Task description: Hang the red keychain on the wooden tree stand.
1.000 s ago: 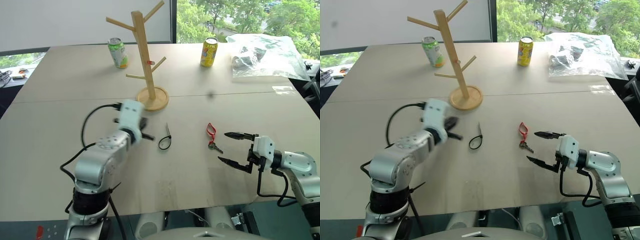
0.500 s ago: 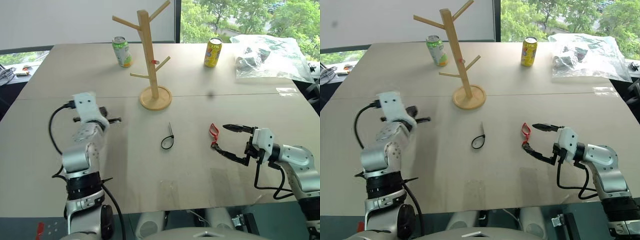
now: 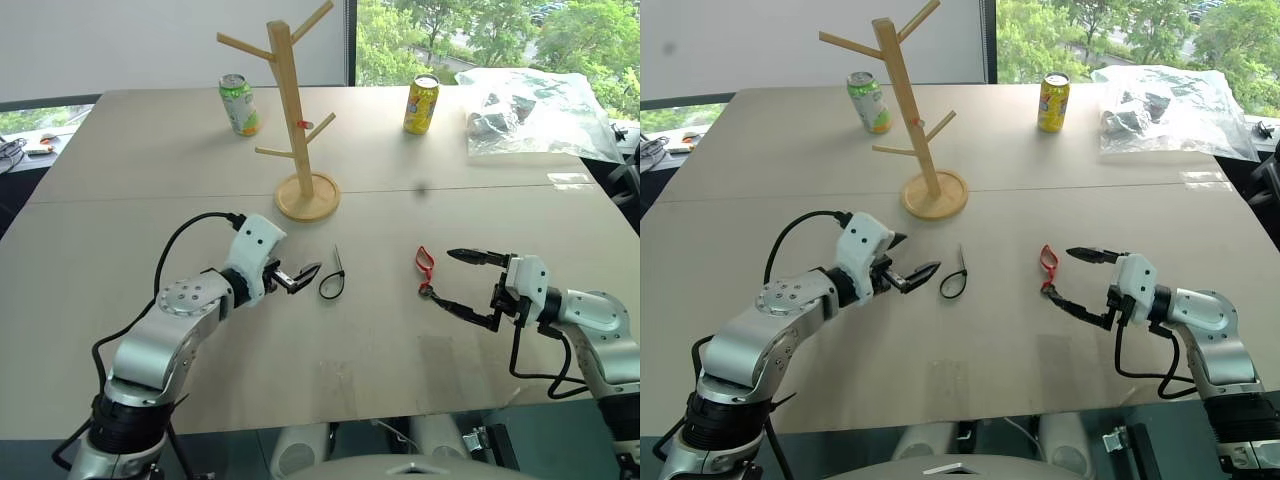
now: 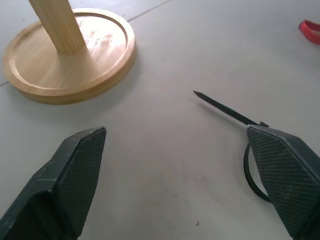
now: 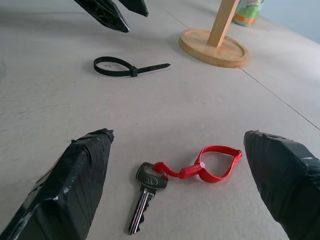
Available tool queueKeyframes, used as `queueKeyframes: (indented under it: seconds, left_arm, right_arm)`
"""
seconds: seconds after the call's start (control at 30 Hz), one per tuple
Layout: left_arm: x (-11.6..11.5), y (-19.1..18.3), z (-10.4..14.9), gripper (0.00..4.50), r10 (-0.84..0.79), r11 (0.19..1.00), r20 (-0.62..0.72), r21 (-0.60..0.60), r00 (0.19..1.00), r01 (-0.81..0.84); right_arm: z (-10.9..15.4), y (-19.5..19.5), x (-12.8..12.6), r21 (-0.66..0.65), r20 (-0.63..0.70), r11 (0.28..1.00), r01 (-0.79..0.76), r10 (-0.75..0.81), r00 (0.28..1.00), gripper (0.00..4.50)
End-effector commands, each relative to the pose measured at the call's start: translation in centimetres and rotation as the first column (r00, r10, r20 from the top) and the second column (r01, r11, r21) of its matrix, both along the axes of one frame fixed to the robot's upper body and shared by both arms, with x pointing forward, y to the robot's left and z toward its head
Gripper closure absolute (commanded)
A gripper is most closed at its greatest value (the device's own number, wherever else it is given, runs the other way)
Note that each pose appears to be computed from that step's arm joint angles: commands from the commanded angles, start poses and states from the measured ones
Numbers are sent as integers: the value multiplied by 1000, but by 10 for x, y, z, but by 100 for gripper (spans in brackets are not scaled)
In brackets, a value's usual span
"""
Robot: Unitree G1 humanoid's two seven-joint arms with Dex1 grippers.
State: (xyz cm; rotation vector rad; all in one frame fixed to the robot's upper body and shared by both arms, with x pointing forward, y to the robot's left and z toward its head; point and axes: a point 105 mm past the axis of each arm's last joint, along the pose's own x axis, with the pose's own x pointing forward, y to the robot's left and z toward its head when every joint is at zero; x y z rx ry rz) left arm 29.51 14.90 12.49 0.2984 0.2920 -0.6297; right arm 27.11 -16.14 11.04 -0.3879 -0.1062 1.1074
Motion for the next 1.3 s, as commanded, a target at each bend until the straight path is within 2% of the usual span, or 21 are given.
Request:
queueKeyframes:
  seconds: [0.03, 0.27, 0.43, 0.8, 1.03, 1.3]
  left_arm:
    - [-5, -11, 10, 7, -75, 997, 22, 24, 997, 74]
    - [-14, -20, -7, 7, -150, 984, -65, 86, 987, 155]
    - [-8, -18, -16, 7, -134, 976, -82, 163, 988, 146]
    - [5, -12, -20, 7, -61, 980, -101, 183, 993, 78]
    - [3, -12, -28, 7, -58, 972, -147, 217, 987, 89]
    - [3, -16, -25, 7, -63, 973, -143, 213, 988, 93]
  right_arm:
    - [11, -1, -2, 11, 48, 1000, 9, -10, 999, 0]
    - [10, 0, -4, 18, 51, 999, 28, -29, 998, 0]
    - [10, -1, -5, 21, 53, 999, 45, -46, 998, 0]
    - [11, -1, -8, 26, 55, 997, 66, -67, 996, 0]
    - [12, 0, -7, 29, 59, 997, 72, -74, 996, 0]
    - [12, 0, -5, 29, 62, 997, 77, -78, 995, 0]
